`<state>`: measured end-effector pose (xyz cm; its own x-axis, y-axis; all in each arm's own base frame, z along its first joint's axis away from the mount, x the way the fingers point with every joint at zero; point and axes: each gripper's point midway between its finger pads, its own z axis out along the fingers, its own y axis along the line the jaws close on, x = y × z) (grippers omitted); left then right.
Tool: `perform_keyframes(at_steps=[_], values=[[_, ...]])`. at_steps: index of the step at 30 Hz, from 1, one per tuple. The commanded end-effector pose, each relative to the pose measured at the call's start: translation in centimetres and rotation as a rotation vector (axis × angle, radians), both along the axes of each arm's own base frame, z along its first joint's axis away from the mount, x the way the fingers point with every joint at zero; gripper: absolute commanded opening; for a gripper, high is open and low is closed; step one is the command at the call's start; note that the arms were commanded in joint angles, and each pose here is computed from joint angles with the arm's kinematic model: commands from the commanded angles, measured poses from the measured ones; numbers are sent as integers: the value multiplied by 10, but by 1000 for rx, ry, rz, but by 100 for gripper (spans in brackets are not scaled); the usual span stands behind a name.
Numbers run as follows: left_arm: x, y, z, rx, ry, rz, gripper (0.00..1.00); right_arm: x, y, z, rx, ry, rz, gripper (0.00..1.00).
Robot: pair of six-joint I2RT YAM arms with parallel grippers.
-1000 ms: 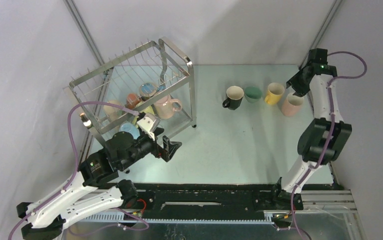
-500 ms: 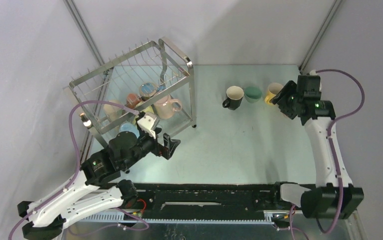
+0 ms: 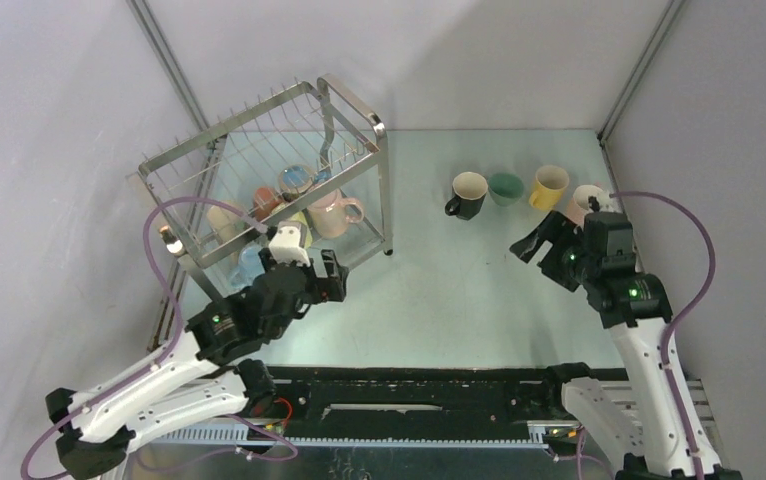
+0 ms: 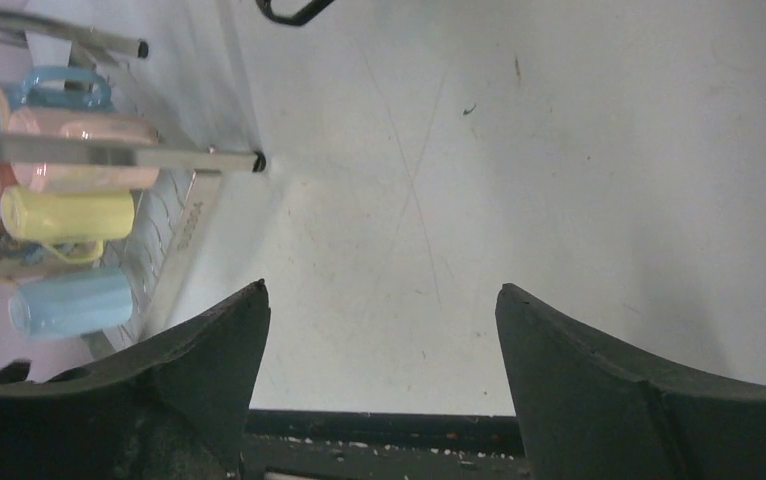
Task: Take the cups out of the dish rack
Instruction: Unload the cup from the dish rack.
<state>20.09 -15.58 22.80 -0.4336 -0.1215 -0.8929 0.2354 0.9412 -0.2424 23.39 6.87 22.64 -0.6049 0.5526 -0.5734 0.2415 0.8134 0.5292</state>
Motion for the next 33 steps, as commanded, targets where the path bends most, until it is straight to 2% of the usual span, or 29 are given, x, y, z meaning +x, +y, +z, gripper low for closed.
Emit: perform_keyframes(at_steps=[1, 6, 11, 19, 23, 33], values=[[19, 33, -25, -51, -8, 321, 100, -21, 10, 6, 23, -50, 75, 91], [28, 56, -42, -27, -67, 531, 100, -33, 22, 2, 71, -80, 143, 93], [31, 74, -54, -13, -128, 666, 100, -37, 34, -19, 139, -75, 176, 93], [28, 98, -58, 69, -190, 802, 100, -44, 39, -30, 134, -74, 222, 93], [25, 108, -60, 143, -209, 842, 100, -46, 38, -30, 129, -90, 225, 93], [35, 119, -54, 232, -263, 922, 100, -45, 44, -39, 159, -75, 244, 93]])
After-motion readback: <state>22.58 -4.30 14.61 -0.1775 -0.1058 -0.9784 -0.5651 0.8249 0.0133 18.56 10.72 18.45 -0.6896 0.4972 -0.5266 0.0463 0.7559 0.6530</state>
